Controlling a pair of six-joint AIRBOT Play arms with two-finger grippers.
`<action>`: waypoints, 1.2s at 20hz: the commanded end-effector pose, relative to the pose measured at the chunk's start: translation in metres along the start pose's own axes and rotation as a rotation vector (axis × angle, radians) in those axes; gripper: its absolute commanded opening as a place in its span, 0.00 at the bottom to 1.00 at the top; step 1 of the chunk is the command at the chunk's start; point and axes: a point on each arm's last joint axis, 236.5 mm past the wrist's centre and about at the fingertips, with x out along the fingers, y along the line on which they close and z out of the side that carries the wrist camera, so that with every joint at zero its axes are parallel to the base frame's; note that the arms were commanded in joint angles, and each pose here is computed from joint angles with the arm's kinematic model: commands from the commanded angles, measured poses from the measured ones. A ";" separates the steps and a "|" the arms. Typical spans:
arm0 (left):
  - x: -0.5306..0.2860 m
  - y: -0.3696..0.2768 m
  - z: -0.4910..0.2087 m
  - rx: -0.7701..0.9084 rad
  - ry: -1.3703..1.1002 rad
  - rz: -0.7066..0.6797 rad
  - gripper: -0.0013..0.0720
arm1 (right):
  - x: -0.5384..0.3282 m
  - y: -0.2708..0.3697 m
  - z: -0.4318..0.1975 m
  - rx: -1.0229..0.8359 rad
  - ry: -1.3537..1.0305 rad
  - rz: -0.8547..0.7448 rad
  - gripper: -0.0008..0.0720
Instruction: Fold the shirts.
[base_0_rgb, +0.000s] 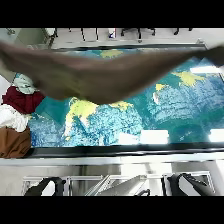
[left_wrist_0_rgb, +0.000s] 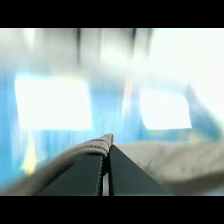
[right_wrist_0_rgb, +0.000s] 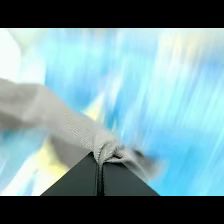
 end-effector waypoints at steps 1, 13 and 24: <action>-0.140 -0.111 0.118 0.247 -0.489 0.009 0.04 | -0.117 0.105 0.131 -0.343 -0.470 -0.171 0.04; -0.019 0.044 -0.007 -0.017 -0.013 0.224 0.04 | -0.019 -0.008 0.023 -0.021 -0.027 -0.138 0.04; 0.194 0.211 -0.445 -0.522 0.912 0.218 0.04 | 0.185 -0.203 -0.385 0.816 0.509 -0.188 0.04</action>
